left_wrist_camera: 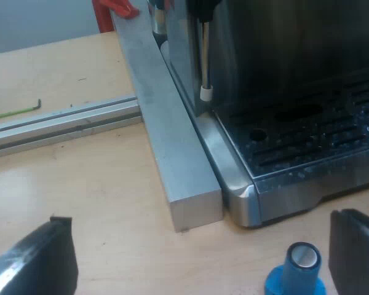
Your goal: Grind coffee beans and then tamp
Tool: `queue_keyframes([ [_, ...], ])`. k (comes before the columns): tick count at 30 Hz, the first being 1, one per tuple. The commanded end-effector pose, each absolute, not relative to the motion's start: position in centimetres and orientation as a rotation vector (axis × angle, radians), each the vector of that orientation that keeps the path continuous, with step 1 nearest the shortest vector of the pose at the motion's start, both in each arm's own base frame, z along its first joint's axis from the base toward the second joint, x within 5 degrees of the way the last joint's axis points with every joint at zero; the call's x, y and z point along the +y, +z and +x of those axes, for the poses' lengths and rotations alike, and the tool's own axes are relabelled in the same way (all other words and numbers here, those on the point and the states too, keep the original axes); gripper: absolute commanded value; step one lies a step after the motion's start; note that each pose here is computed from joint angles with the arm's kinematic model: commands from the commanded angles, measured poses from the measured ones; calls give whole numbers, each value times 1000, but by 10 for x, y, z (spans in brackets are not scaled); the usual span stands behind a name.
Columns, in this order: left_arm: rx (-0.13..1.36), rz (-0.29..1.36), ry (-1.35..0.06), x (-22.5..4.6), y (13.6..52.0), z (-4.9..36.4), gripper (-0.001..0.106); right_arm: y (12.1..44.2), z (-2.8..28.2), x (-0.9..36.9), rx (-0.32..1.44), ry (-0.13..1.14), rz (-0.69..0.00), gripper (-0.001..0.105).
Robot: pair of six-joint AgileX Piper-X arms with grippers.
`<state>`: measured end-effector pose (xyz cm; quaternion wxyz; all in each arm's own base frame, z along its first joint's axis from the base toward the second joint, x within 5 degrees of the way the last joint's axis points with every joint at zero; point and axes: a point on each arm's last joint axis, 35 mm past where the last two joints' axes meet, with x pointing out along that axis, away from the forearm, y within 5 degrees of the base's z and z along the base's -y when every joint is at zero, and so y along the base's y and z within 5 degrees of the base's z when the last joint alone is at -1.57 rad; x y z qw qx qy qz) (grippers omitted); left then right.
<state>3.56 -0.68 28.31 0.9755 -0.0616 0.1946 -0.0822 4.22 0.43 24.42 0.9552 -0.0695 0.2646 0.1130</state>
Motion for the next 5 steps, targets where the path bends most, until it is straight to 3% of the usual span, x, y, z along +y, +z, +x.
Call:
queue_keyframes([
  [1,388,-133,-124,-5,284,39,84,246,43,4,532,228,-149,74],
  [5,381,-152,-30,-2,284,39,84,246,43,4,532,228,-149,74],
])
